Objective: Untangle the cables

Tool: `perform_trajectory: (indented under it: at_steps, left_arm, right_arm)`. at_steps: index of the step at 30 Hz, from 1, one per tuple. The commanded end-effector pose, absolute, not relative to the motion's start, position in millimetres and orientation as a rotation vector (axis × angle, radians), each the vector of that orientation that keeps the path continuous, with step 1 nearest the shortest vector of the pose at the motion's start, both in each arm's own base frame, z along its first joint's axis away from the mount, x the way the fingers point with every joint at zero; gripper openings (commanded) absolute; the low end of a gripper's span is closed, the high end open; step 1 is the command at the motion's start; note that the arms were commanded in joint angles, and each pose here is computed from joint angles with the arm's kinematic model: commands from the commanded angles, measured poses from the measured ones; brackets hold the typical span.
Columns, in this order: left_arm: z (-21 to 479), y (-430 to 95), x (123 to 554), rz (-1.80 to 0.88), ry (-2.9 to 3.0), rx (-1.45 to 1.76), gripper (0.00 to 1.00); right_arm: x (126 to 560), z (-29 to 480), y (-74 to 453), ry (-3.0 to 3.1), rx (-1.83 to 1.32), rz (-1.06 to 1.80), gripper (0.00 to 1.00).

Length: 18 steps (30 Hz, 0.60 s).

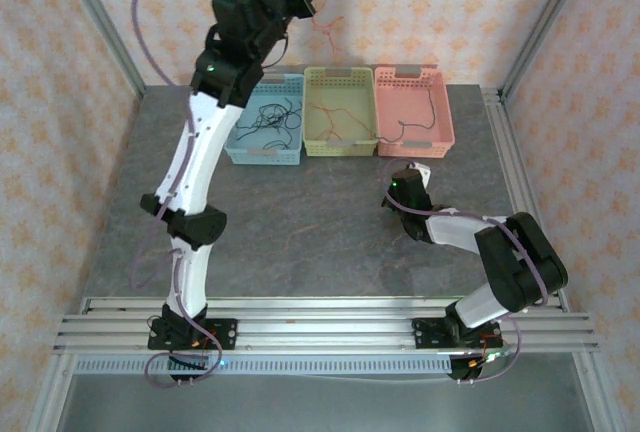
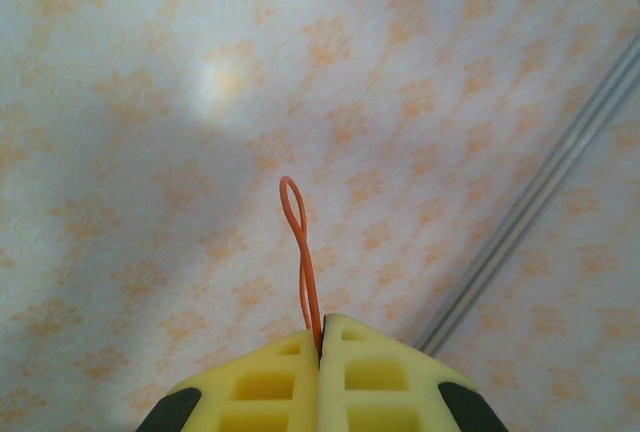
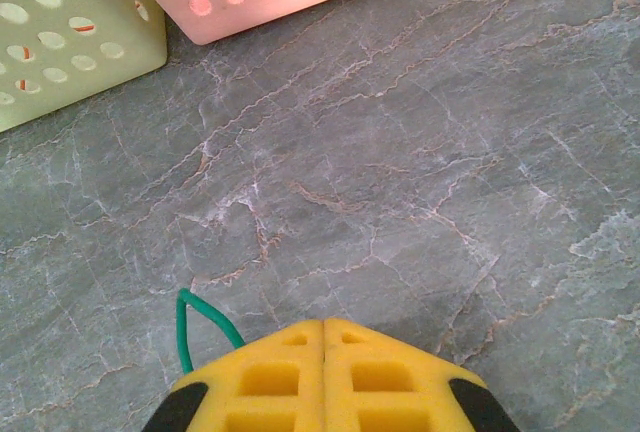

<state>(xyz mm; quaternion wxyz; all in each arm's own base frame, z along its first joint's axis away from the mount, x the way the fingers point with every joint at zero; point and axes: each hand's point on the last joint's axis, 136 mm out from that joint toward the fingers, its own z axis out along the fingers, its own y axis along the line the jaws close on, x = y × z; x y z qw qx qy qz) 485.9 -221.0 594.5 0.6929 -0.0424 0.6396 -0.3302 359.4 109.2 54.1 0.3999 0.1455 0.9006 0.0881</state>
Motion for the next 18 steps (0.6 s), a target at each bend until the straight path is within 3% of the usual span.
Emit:
perform_trajectory:
  at_steps: [1,6,18]
  left_arm:
    - [624,-221,440,-0.766,1.399,-0.037,0.0]
    - [628,-214,434,-0.716,1.392,-0.034,0.0]
    - [593,-227,491,-0.658,1.41,-0.026,0.0]
  right_arm:
    - [369,64,114,2.248,0.38,0.255,0.0]
    - [369,62,114,2.252,0.38,0.254,0.0]
    - [369,64,114,2.247,0.38,0.258,0.0]
